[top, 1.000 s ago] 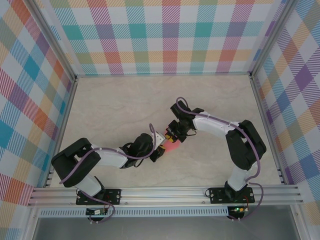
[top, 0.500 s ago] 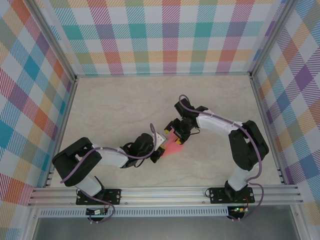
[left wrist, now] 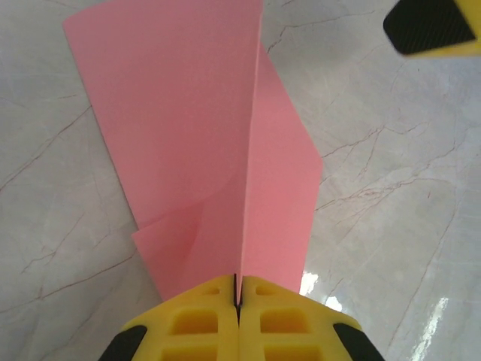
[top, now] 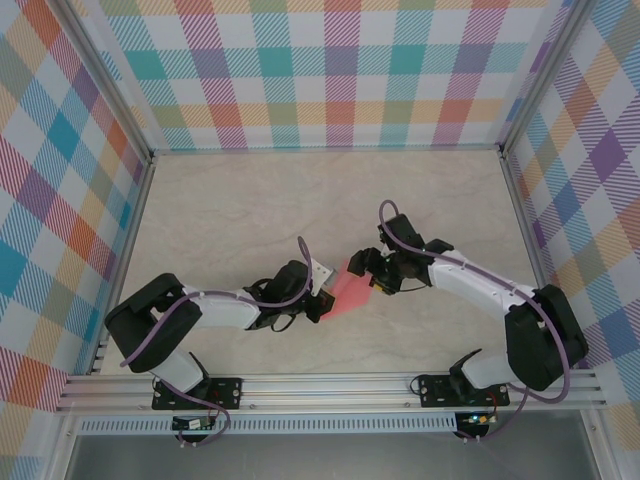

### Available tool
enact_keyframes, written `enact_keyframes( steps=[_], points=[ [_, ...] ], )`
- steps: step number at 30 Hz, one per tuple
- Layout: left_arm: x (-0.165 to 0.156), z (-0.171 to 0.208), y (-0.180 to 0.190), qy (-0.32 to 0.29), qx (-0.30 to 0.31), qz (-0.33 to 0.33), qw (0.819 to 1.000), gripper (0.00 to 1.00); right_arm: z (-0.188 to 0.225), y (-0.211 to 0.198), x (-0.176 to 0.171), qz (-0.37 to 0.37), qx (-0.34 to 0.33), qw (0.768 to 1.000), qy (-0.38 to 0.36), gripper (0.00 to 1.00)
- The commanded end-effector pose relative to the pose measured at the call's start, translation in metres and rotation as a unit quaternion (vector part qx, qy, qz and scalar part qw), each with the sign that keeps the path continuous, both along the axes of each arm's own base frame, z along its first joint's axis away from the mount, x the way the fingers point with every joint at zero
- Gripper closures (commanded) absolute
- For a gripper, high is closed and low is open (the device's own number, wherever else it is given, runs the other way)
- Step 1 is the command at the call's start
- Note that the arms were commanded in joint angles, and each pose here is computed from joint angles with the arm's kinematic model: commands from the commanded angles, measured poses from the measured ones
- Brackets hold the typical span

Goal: Fold a paper plane with a square sheet of paper (pick it up from the middle)
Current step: Fourth fold the wing at the center of the table.

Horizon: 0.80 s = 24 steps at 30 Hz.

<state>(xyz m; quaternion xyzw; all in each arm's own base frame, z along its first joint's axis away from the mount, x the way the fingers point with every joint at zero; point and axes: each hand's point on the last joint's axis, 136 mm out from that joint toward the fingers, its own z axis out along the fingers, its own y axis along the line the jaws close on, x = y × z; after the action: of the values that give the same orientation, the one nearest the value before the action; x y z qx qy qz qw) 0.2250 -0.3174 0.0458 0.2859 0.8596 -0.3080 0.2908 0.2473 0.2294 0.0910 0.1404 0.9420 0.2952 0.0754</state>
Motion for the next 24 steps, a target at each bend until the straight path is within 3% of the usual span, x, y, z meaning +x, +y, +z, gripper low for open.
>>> enact_keyframes(
  steps=[1,10,24],
  points=[
    [-0.009,0.000,-0.014,0.056,-0.017,0.003,0.998,0.98,-0.005,0.006,0.003,0.030,0.020,0.999,-0.038,0.36],
    [-0.013,-0.006,-0.020,0.119,-0.018,0.022,0.992,0.99,-0.028,0.010,-0.001,0.044,0.038,0.997,-0.044,0.45],
    [-0.018,-0.013,-0.027,0.185,-0.034,0.043,0.981,1.00,-0.052,0.016,0.000,0.047,0.044,0.998,-0.023,0.49]
  ],
)
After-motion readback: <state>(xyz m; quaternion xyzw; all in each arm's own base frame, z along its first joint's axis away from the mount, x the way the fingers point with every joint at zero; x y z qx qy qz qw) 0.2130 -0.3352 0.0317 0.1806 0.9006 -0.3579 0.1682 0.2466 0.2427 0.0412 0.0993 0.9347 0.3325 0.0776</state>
